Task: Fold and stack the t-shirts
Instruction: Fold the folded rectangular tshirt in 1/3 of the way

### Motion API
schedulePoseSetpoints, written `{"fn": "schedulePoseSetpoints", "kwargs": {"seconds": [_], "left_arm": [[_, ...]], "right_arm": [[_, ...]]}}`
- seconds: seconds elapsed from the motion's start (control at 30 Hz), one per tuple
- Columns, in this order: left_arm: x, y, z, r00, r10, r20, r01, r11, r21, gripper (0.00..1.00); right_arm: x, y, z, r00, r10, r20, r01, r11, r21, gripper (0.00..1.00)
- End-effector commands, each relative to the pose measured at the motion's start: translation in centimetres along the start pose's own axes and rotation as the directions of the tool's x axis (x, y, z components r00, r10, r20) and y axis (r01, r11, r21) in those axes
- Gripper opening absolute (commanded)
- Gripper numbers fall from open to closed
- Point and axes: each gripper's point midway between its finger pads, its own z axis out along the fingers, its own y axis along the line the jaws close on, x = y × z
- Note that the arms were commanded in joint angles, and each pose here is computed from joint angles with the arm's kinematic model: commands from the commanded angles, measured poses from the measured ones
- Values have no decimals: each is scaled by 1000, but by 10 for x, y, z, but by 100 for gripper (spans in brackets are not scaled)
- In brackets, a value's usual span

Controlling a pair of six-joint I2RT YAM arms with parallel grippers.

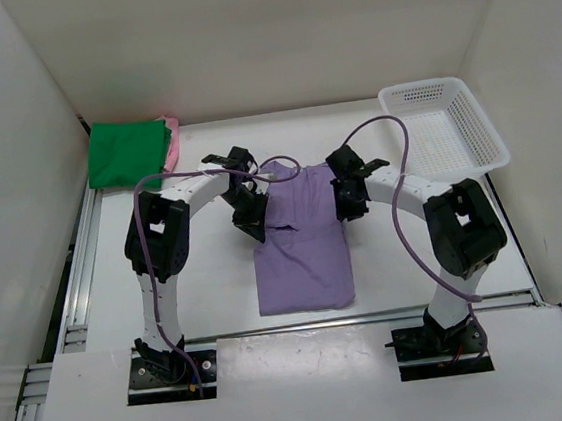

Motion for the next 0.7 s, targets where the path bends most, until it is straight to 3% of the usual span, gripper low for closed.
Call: {"fn": "schedulePoseSetpoints", "kwargs": {"seconds": [0.0, 0.1, 0.2, 0.67], "left_arm": [[-8, -10, -14, 998, 36, 49, -37, 999, 7, 10], [-7, -13, -13, 998, 44, 45, -45, 999, 8, 10], [-7, -13, -13, 998, 44, 45, -45, 999, 8, 10], [-4, -11, -11, 999, 40, 37, -40, 999, -1, 10]], "right_arm": [[-15, 6, -26, 995, 38, 93, -34, 999, -41, 33], [1, 30, -27, 999, 43, 28, -37, 982, -185, 37], [15, 36, -20, 998, 58, -7, -58, 971, -231, 36], [28, 24, -9, 995, 93, -46, -99, 982, -160, 35]]}}
